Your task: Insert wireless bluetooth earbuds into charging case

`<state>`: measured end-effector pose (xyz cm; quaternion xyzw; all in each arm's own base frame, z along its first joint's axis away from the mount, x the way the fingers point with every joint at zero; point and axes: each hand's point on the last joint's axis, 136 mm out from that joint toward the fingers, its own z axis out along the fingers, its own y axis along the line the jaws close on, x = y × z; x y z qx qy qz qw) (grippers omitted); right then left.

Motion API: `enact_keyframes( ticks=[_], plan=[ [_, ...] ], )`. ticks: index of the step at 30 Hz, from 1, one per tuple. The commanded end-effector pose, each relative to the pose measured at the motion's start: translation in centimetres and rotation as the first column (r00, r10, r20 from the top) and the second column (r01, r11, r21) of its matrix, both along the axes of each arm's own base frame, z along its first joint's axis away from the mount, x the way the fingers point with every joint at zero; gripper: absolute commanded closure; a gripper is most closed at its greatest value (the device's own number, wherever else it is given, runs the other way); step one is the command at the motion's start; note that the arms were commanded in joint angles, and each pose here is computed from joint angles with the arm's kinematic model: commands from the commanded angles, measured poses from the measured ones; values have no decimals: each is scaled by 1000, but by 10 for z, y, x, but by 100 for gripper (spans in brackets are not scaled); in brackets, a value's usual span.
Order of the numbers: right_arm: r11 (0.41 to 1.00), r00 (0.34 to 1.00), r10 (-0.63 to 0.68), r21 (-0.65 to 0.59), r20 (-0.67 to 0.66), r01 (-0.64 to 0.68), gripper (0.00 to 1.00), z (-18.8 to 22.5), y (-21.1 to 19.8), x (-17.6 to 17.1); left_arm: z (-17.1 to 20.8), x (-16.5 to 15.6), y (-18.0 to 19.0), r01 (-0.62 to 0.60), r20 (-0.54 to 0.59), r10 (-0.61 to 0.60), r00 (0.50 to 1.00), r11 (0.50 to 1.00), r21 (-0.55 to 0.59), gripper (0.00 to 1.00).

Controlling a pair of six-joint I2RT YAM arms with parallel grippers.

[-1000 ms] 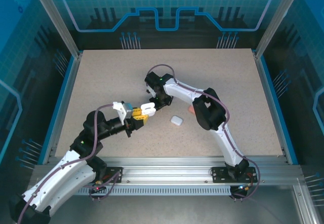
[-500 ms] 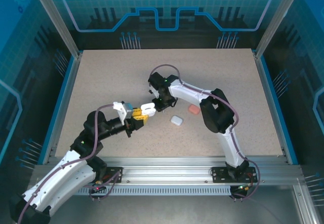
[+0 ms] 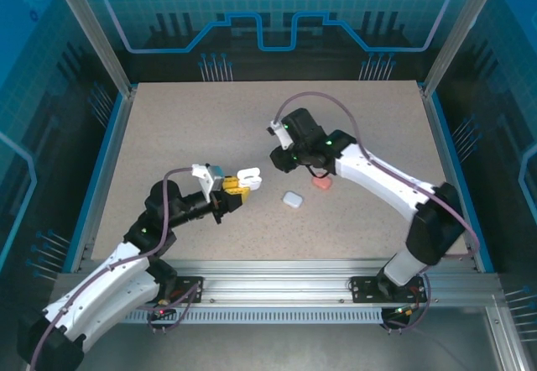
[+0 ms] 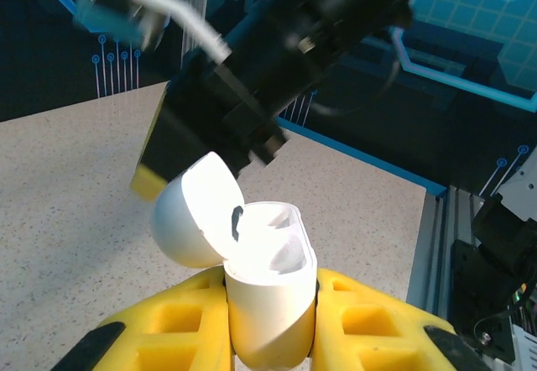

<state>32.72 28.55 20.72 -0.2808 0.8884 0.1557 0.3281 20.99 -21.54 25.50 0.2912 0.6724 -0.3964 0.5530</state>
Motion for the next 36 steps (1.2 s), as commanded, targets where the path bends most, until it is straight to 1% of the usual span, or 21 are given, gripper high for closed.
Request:
enact_keyframes(
  ticks=[1, 5, 7, 13, 18, 21, 36],
  plan=[
    [994, 992, 17, 100, 126, -30, 76, 39, -2, -3, 16, 2, -6, 25, 19, -24, 1000, 998, -65, 97],
    [974, 969, 29, 211, 245, -82, 76, 78, -6, -20, 16, 9, -14, 38, -7, -39, 999, 996, -77, 97],
    [955, 952, 55, 262, 302, -138, 75, 95, -4, -32, 17, 11, -19, 49, -12, -50, 999, 996, -81, 98],
    [915, 902, 92, 322, 422, -244, 76, 120, -2, -60, 19, 14, -30, 69, 1, -69, 998, 994, -89, 98],
    [900, 875, 120, 322, 469, -295, 76, 124, 4, -76, 20, 15, -37, 82, 8, -81, 997, 993, -81, 98],
    [902, 871, 137, 303, 472, -307, 76, 120, 10, -81, 22, 16, -38, 84, 16, -83, 996, 993, -84, 98],
    [922, 878, 187, 228, 441, -311, 76, 92, 25, -85, 29, 16, -38, 75, 39, -71, 997, 992, -98, 98]
  ],
)
